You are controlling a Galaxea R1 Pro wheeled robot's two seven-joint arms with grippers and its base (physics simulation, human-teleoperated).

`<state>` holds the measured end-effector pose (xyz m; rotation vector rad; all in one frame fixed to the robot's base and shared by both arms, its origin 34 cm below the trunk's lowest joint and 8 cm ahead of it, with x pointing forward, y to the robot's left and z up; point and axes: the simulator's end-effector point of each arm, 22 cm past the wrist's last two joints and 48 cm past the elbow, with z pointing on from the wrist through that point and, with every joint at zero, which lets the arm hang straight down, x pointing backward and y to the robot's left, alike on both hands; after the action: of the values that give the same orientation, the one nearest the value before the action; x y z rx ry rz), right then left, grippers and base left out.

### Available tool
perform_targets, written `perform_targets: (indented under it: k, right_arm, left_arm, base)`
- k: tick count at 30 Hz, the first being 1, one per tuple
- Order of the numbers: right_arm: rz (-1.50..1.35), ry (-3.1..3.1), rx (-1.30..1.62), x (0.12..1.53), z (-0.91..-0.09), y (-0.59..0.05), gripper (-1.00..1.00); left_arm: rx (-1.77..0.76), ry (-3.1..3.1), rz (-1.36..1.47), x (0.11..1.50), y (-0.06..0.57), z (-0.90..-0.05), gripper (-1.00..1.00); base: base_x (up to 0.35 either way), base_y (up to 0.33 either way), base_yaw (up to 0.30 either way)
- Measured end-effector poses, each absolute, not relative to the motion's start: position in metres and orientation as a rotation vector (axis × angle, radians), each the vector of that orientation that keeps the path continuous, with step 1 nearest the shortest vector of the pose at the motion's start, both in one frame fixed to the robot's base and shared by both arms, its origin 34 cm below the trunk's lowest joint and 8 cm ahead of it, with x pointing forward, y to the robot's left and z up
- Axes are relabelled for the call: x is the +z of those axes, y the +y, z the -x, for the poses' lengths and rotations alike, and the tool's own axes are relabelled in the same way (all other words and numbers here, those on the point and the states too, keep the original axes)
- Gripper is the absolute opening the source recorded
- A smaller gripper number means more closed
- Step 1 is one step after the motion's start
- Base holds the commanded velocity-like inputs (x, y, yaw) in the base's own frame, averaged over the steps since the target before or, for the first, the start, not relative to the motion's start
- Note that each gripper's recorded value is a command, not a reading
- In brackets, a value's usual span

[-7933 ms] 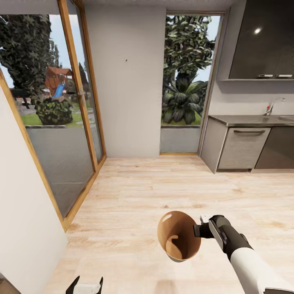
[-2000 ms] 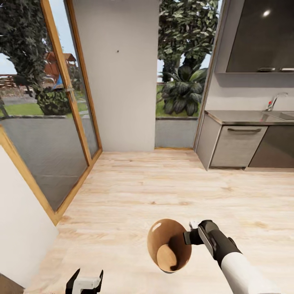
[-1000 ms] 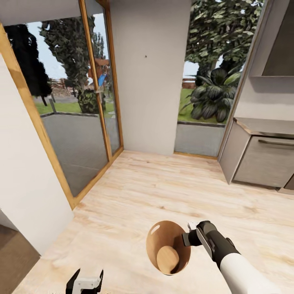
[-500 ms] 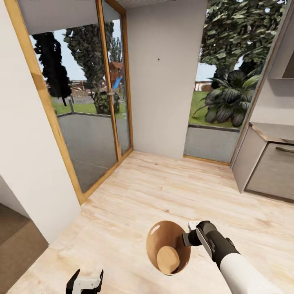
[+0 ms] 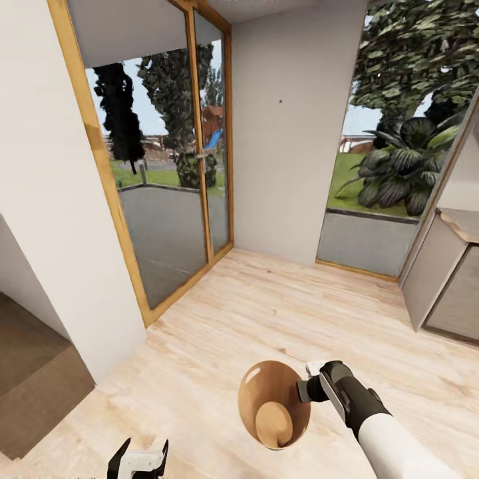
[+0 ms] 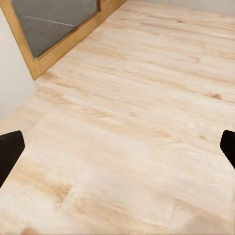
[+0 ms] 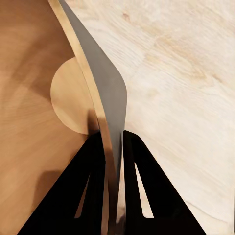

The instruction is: Put the three can of soda from the living room inside the tash can in the kitchen.

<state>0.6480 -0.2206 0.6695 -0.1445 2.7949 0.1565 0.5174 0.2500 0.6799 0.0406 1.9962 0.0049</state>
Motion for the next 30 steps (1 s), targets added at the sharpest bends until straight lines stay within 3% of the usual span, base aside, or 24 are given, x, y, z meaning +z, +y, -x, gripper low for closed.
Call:
perform_targets:
  k: [9,22,30]
  right_arm:
    - [0.147,2.788,0.155,0.673,-0.648,-0.220,-1.00]
    - [0.146,2.775,0.160,0.679,-0.650,-0.220,-1.00]
    - [0.198,2.769,0.139,0.682,-0.649,-0.216,-1.00]
  left_arm:
    - [0.010,1.990,-0.037,0.683,0.251,-0.519,1.00]
    - [-0.029,2.066,-0.091,0.670,0.266,-0.513,1.00]
    - [-0.143,2.052,-0.100,0.676,0.251,-0.513,1.00]
  base:
    - [0.000,-0.129,0.212]
    - [0.006,-0.013,0.212]
    - [0.181,0.000,0.212]
